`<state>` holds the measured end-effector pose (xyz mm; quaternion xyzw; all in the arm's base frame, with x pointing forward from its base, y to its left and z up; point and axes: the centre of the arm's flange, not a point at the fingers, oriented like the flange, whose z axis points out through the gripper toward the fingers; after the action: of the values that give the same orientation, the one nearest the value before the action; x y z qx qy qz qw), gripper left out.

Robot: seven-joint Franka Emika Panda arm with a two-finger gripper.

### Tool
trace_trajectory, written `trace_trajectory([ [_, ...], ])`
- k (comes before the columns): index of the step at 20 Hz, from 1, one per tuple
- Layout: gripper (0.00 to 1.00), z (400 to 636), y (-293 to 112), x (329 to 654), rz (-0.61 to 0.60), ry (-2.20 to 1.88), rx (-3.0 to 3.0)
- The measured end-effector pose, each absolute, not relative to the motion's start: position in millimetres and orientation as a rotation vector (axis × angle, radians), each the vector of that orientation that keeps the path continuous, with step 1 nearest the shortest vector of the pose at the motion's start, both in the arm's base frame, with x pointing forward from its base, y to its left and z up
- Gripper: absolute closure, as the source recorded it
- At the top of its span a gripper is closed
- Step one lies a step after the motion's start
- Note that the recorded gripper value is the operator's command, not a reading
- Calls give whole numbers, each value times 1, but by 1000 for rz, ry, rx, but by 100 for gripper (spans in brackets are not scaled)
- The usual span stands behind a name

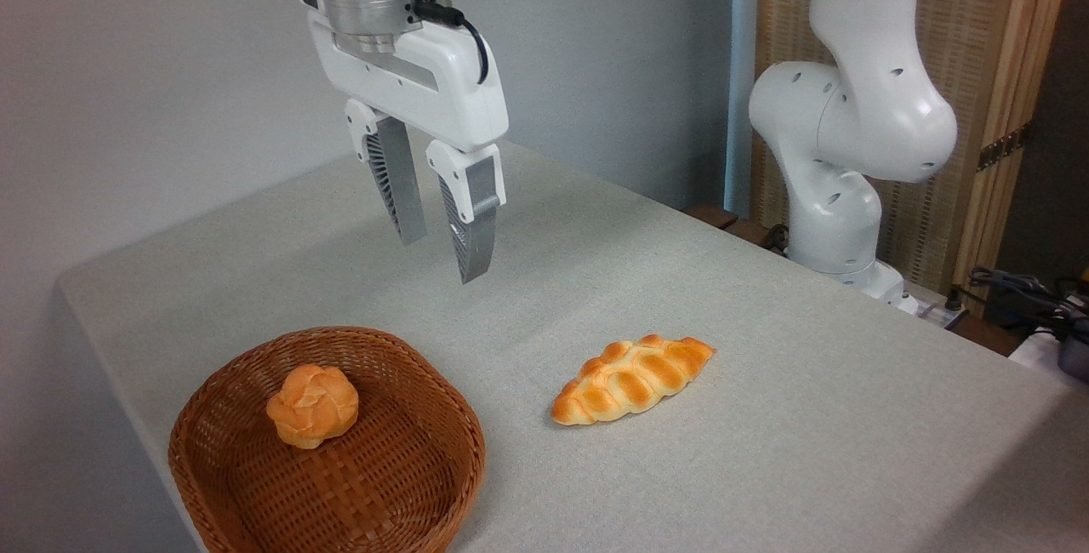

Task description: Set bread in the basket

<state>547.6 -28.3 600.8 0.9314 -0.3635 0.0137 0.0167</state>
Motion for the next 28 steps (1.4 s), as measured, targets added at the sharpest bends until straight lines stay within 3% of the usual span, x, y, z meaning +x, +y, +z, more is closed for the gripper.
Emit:
trace_trajectory([
  [10, 0, 635, -27, 543, 52, -1126, 2883],
  [28, 0, 626, -32, 549, 9, -1152, 2890],
])
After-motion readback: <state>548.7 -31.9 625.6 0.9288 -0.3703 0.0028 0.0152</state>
